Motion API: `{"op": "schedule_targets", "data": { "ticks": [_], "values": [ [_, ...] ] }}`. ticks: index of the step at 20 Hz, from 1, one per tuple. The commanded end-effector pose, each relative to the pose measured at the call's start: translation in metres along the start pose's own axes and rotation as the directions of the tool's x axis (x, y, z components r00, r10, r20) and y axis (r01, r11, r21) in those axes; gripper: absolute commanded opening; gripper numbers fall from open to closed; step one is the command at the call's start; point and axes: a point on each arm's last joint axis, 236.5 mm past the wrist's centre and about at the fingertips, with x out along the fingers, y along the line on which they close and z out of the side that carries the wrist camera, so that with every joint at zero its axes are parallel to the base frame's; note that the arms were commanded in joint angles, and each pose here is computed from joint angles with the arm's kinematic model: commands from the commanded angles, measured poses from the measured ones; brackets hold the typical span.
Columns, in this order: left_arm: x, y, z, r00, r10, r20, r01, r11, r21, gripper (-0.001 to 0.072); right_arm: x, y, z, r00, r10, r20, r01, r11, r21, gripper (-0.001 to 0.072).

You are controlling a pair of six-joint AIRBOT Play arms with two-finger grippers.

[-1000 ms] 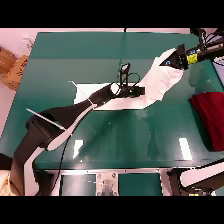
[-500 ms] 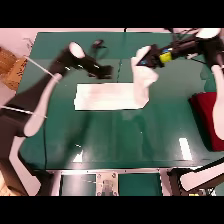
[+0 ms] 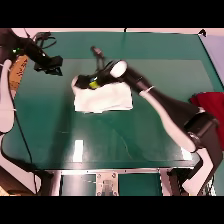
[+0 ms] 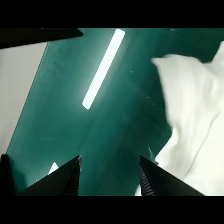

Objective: Fold the shirts.

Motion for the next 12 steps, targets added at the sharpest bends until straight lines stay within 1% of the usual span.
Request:
{"op": "schedule_targets", "data": {
  "ticks": [1, 3, 4, 5, 7, 9, 12],
  "values": [
    [-0.007, 0.020, -0.001, 1.000, 0.024, 0.001, -0.024, 1.000, 0.002, 0.0021, 0.031, 0.007, -0.008, 0.998, -0.010, 0.062, 0.011, 1.000, -0.027, 0.0422],
    [-0.007, 0.020, 0.000, 1.000, 0.023, 0.006, -0.024, 1.000, 0.003, 0.0021, -0.005, -0.025, 0.012, 0.999, -0.045, 0.026, 0.045, 0.999, 0.003, 0.0416],
    [-0.007, 0.020, 0.000, 1.000, 0.024, 0.006, -0.024, 1.000, 0.002, 0.0022, -0.026, -0.045, 0.023, 0.998, -0.064, 0.009, 0.063, 0.998, 0.031, 0.0352],
    [-0.007, 0.020, 0.000, 1.000, 0.024, 0.006, -0.024, 1.000, 0.003, 0.0022, -0.051, -0.068, 0.032, 0.997, -0.083, -0.009, 0.083, 0.994, 0.065, 0.0332],
    [-0.007, 0.020, 0.000, 1.000, 0.024, 0.006, -0.024, 1.000, 0.002, 0.0022, -0.107, -0.121, 0.043, 0.991, -0.120, -0.065, 0.129, 0.980, 0.151, 0.0333],
    [-0.007, 0.020, 0.000, 1.000, 0.024, 0.006, -0.024, 1.000, -0.002, 0.0022, -0.157, -0.171, 0.039, 0.981, -0.147, -0.125, 0.173, 0.956, 0.236, 0.0338],
    [-0.006, 0.020, 0.003, 1.000, 0.025, 0.018, -0.025, 1.000, -0.013, 0.0022, -0.202, -0.235, 0.024, 0.969, -0.189, -0.158, 0.235, 0.903, 0.360, 0.0507]
  ]
}}
